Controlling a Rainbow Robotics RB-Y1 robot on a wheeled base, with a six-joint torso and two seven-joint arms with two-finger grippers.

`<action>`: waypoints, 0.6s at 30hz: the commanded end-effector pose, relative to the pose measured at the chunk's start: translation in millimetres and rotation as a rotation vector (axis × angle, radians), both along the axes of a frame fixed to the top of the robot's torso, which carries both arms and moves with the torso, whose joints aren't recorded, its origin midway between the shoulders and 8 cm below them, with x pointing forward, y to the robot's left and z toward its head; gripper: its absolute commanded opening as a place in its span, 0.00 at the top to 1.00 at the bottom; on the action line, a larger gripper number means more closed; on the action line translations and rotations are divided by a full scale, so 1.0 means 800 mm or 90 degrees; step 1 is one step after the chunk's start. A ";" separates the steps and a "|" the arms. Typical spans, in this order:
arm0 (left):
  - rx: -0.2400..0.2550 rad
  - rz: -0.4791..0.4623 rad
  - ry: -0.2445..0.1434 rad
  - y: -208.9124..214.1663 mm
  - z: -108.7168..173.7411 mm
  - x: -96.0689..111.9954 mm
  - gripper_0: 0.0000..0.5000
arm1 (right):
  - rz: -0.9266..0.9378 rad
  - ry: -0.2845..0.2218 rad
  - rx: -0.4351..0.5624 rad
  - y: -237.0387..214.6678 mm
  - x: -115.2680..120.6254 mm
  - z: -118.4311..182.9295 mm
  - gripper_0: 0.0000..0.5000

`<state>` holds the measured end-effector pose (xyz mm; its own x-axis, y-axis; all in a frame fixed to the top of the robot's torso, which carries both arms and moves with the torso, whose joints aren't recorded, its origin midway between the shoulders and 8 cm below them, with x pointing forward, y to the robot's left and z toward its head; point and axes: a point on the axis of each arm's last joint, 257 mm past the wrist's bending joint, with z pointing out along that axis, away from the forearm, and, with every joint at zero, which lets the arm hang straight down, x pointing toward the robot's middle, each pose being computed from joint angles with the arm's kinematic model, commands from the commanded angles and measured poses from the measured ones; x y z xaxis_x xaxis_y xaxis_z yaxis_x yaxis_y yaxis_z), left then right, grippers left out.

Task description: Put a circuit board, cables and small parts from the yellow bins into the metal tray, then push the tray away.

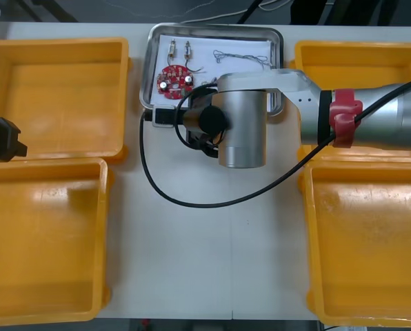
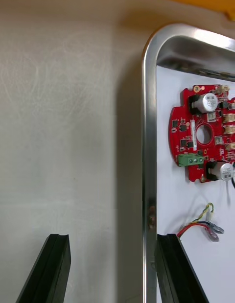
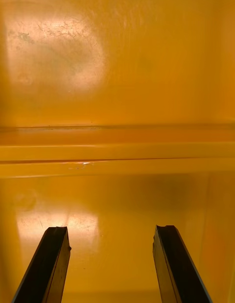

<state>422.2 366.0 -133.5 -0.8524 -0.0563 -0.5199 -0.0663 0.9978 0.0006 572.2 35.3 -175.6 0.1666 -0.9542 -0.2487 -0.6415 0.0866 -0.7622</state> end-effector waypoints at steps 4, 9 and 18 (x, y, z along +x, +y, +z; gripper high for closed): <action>0.017 0.021 -0.015 0.018 0.017 -0.005 0.00 | -0.022 0.013 0.056 0.031 -0.037 0.054 0.00; 0.017 0.021 -0.015 0.018 0.017 -0.005 0.00 | -0.068 0.045 0.085 0.009 -0.064 0.065 0.00; 0.017 0.021 -0.015 0.018 0.017 -0.005 0.00 | -0.172 0.125 0.134 -0.072 -0.099 0.079 0.00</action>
<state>422.1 366.0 -133.5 -0.8524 -0.0561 -0.5199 -0.0661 0.9978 0.0007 495.5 9.5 -131.4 -0.0507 -0.9286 -0.3676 -0.7195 0.2892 -0.6314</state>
